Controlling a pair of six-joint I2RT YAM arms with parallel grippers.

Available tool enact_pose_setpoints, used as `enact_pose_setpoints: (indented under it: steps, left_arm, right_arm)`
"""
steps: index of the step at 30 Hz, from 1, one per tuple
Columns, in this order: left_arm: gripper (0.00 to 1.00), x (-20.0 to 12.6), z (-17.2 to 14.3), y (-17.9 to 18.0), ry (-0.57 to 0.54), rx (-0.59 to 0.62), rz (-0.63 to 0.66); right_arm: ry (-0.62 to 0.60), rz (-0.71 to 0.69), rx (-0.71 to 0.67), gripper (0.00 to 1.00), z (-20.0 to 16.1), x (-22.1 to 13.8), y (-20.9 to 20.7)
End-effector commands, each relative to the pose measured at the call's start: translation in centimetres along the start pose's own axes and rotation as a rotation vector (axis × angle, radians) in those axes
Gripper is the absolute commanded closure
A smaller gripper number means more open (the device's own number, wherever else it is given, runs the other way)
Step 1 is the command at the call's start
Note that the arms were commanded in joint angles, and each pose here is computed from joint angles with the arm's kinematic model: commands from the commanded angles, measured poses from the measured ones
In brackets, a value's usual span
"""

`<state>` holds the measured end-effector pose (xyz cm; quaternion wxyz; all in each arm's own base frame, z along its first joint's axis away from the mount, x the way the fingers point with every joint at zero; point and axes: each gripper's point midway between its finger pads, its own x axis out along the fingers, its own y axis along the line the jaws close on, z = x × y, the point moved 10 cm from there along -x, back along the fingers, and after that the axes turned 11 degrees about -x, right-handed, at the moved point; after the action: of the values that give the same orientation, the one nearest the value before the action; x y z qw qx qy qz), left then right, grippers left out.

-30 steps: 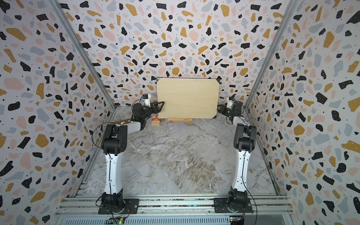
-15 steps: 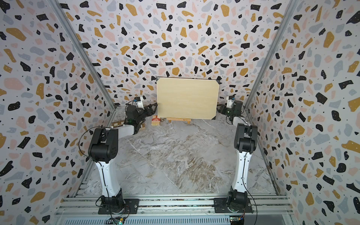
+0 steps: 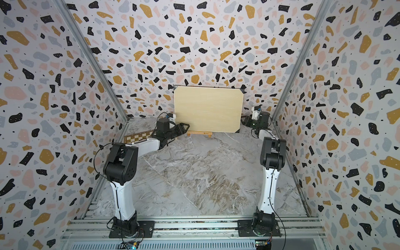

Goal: Assemble the easel
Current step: Adjust the drawing board on the easel.

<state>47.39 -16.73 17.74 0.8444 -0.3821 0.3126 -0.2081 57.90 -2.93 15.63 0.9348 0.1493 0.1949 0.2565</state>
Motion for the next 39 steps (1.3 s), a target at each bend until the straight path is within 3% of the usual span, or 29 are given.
enact_pose_setpoints:
  steps: [1, 7, 21, 39]
  left_arm:
    - [0.33, 0.5, -0.2, 0.6, 0.008, -0.043, 0.058]
    - [0.32, 1.4, -0.5, 1.3, 0.033, -0.038, 0.105]
    - [0.32, 4.1, -0.9, 1.3, 0.063, -0.002, 0.038]
    - [0.35, 4.8, -2.7, -0.6, 0.115, 0.038, -0.036]
  right_arm:
    - [-0.053, 0.003, -0.063, 0.41, 3.1, -1.1, 1.6]
    - [-0.059, 0.000, -0.078, 0.41, 3.3, -0.8, 2.0]
    - [-0.046, 0.011, -0.089, 0.40, 2.9, -0.1, 2.2]
    - [-0.059, 0.066, -0.107, 0.39, 2.2, -0.4, 5.5]
